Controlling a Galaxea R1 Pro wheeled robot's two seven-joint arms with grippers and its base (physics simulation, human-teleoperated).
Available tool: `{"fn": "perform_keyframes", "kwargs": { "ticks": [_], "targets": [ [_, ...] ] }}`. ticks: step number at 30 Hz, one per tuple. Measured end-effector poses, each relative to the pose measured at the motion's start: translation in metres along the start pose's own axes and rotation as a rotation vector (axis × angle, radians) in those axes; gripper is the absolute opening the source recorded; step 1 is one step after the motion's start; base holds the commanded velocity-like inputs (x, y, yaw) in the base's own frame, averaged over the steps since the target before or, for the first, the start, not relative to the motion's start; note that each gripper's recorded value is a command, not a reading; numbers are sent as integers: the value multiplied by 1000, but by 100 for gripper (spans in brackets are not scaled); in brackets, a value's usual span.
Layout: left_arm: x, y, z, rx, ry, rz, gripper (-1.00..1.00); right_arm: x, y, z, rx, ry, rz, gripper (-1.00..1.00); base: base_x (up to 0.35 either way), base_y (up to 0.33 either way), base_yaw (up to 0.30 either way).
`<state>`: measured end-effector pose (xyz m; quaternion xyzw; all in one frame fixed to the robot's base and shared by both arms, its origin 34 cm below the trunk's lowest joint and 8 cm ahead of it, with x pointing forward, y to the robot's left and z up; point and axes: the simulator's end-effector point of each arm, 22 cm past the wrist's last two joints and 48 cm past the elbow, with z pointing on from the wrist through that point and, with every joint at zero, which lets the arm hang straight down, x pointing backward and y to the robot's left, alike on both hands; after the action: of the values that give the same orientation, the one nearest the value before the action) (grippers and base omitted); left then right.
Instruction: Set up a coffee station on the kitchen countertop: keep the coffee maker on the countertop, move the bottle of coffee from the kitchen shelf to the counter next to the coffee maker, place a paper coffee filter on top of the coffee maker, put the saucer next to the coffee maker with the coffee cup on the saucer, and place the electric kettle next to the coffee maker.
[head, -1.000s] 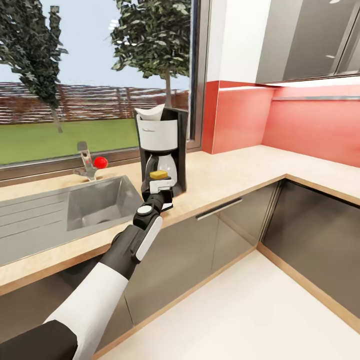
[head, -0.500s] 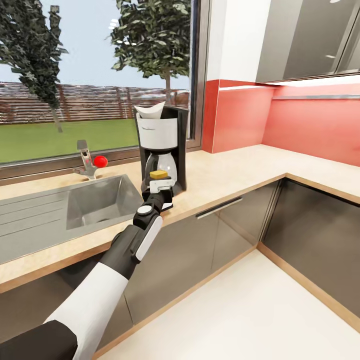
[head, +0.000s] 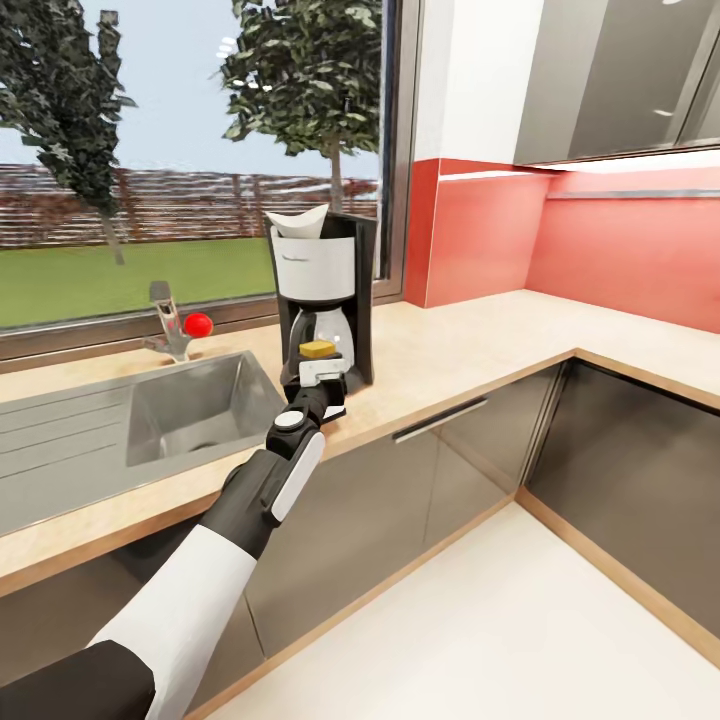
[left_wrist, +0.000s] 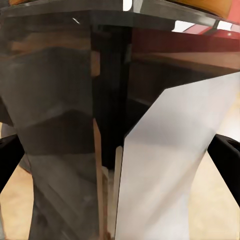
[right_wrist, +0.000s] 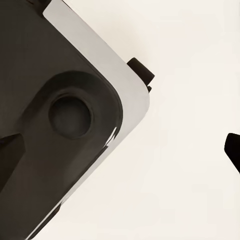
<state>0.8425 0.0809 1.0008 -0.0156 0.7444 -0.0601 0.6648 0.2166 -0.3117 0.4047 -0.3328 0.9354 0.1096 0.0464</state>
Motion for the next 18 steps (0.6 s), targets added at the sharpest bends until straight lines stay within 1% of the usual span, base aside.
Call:
{"fn": "perform_keyframes", "kwargs": {
  "ticks": [18],
  "targets": [
    [3,0,1,0,4,-1,-100,2,2,1,-4,5,2,100,1,0,0]
  ]
}}
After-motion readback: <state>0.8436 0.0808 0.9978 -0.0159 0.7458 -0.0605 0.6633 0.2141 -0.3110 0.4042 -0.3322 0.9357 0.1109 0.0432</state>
